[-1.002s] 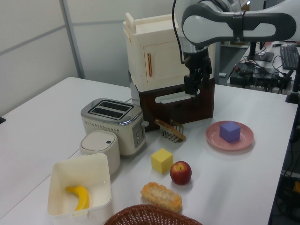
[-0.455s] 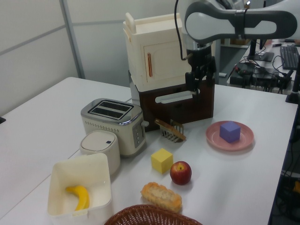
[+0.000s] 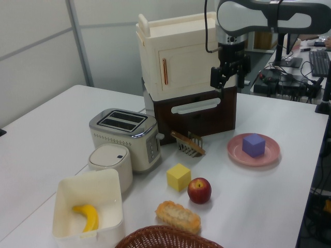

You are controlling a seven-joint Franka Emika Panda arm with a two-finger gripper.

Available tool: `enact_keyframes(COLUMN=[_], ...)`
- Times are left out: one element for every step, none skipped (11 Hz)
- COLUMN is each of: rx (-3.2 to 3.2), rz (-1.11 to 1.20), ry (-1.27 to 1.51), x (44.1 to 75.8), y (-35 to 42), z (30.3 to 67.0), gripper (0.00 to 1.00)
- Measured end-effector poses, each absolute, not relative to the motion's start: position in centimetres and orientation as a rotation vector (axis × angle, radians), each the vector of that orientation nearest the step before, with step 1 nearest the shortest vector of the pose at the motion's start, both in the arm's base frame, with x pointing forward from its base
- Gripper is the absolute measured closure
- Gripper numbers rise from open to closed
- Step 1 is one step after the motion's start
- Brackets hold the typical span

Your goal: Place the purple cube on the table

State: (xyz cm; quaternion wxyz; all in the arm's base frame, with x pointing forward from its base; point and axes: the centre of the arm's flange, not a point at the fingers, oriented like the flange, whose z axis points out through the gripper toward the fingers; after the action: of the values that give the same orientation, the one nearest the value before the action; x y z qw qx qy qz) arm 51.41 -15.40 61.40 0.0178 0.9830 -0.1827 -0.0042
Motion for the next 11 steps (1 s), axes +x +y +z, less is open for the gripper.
enact_keyframes(rx=[3.037,3.019,2.998,2.979,2.962,2.947,2.935,2.932,2.937,2.947,2.959], rz=[-0.019,-0.016,0.014,0.058,0.116,0.176,0.218,0.227,0.218,0.201,0.183], ry=[-0.652,-0.737,-0.824,-0.891,-0.934,-0.956,-0.924,-0.811,-0.706,-0.633,-0.567], x=[51.1,50.6,50.0,49.3,48.9,48.8,48.8,48.6,48.2,47.5,47.0], y=[-16.4,-17.8,-19.8,-22.1,-23.8,-24.9,-25.5,-25.8,-26.1,-26.8,-27.6], z=[61.2,60.8,60.3,59.6,58.4,56.6,54.4,51.8,49.7,48.4,47.9], gripper=[0.0,0.0,0.0,0.0,0.0,0.0,0.0,0.0,0.0,0.0,0.0])
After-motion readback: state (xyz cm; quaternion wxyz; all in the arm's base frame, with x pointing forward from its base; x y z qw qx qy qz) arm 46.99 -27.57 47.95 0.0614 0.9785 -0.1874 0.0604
